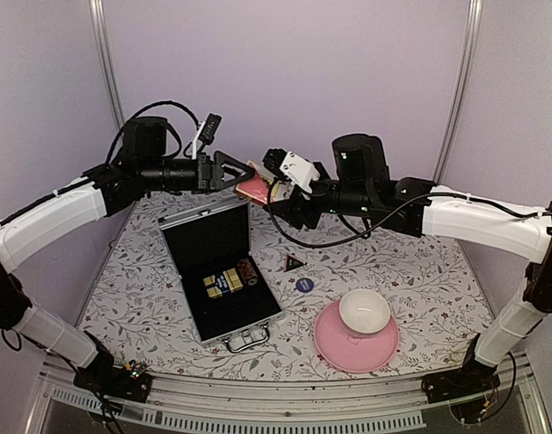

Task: Pack up texas hold em set

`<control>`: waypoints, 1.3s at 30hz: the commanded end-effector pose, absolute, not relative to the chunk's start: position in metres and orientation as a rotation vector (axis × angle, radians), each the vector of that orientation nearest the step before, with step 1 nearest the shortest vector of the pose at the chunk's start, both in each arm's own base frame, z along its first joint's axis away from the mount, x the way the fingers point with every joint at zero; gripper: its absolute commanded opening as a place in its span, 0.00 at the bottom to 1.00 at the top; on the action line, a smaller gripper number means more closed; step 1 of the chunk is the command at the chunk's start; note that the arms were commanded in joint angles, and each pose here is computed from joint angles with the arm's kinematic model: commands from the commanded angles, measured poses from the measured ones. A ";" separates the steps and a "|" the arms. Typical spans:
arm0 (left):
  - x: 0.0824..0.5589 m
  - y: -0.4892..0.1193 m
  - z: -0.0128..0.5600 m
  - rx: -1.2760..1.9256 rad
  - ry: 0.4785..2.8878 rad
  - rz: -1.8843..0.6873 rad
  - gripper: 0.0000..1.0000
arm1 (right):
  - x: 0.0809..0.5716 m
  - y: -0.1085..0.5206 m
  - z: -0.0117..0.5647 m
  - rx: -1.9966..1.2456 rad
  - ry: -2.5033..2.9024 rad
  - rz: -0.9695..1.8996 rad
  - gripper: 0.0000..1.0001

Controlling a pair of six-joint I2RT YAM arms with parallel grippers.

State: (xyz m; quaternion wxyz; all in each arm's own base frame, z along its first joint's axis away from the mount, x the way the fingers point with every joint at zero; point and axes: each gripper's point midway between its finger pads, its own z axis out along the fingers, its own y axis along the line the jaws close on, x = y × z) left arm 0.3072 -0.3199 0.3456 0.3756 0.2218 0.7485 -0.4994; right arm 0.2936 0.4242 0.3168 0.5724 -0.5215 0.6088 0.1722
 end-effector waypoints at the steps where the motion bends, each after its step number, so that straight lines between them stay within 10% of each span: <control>1: 0.296 -0.334 0.350 0.633 1.914 -1.358 0.68 | 0.296 0.431 0.348 -1.171 1.339 0.390 0.43; 20: 0.299 -0.342 0.350 0.619 1.889 -1.407 0.01 | 0.303 0.427 0.322 -1.207 1.321 0.226 0.45; 28: 0.301 -0.332 0.364 0.577 1.794 -1.360 0.00 | 0.297 0.415 0.337 -1.118 1.294 0.262 0.91; 39: 0.300 -0.283 0.405 0.423 1.430 -1.183 0.00 | 0.287 0.371 0.382 -0.859 1.266 0.937 0.99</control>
